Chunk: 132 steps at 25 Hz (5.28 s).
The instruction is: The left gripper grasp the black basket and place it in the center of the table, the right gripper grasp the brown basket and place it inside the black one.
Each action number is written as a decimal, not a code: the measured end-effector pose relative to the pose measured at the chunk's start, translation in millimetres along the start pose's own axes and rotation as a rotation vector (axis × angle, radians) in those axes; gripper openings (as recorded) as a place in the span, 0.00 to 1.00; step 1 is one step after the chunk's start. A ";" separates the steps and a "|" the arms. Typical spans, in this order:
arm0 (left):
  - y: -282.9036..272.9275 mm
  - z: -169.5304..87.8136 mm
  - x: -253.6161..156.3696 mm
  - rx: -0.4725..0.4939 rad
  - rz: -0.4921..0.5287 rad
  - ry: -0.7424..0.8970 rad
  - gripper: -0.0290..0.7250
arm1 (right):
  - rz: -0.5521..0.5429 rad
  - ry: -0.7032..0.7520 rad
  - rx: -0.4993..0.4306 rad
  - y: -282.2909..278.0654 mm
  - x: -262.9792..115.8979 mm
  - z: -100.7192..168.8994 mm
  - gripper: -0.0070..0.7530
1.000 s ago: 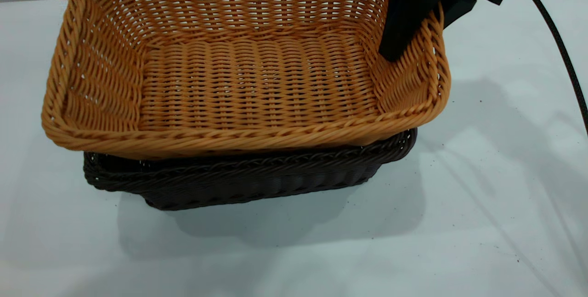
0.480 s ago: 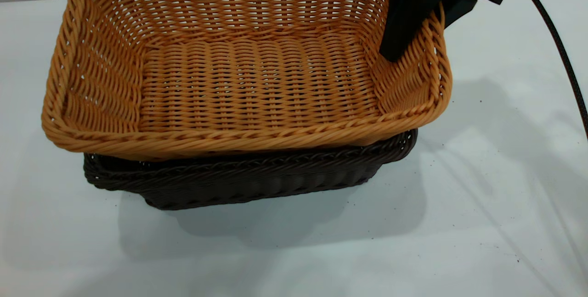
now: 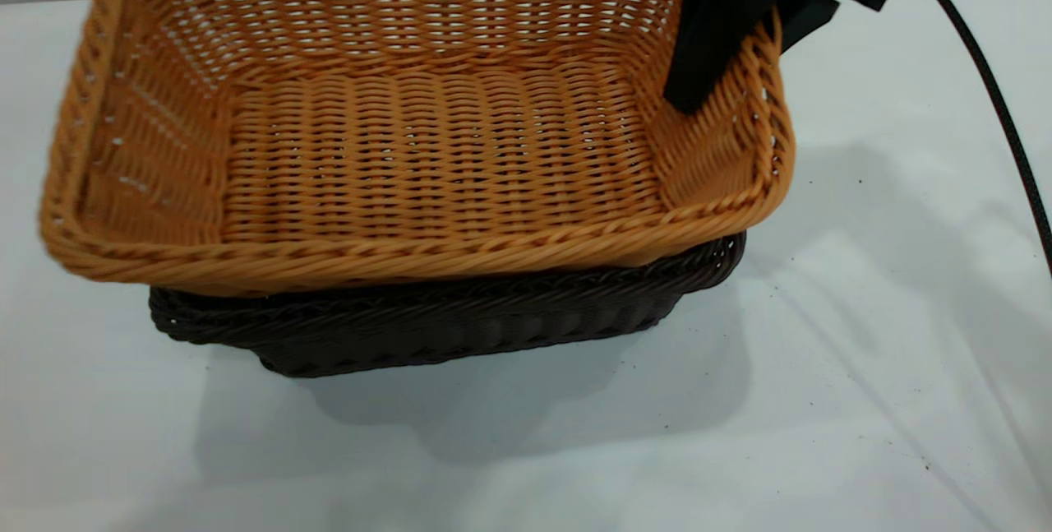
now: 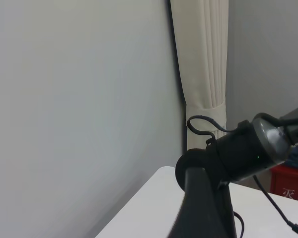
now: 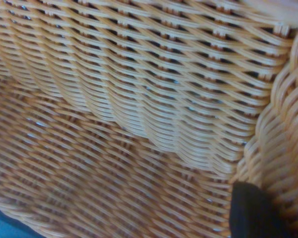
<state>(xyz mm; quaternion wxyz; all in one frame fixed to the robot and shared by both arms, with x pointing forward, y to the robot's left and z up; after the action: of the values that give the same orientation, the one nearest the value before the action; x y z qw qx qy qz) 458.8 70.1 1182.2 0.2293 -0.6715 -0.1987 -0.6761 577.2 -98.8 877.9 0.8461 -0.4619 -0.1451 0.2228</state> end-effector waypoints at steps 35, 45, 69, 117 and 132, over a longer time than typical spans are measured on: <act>0.0 2.4 0.6 0.014 -0.004 -0.005 0.61 | -0.086 -0.117 -0.291 -52.8 35.0 -0.8 0.54; -0.2 2.5 -8.6 0.015 0.024 0.026 0.46 | -0.257 -0.203 -0.409 -126.9 35.8 31.6 0.46; -103.1 -32.0 -25.5 -0.042 0.275 0.201 0.04 | -0.978 -0.392 -0.503 -338.3 -140.9 205.7 0.01; -251.8 -48.1 -131.1 0.653 0.337 -0.191 0.04 | -1.157 0.101 -0.885 -182.3 -354.6 96.4 0.01; -260.1 -17.1 -168.4 0.807 0.369 -0.380 0.04 | -1.156 0.186 -0.903 -159.3 -339.8 54.5 0.01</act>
<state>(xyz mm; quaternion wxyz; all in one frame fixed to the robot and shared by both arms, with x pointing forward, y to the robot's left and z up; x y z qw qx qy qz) 293.6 279.7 1023.9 0.5473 -0.6646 -0.3610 -0.3584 299.5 -308.9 1028.2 0.5650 -0.6320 -0.3703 -0.3798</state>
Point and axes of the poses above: a point on each arm's last joint axis where the gripper is mounted, y pointing out along that axis toward the gripper, z along the wrist's bending axis when the last joint is at zero, x = y × z, the point moved 8 cm from there along y, pointing out along that axis toward the gripper, and after that the axes turned 8 degrees about -y, right-handed, at the moved point
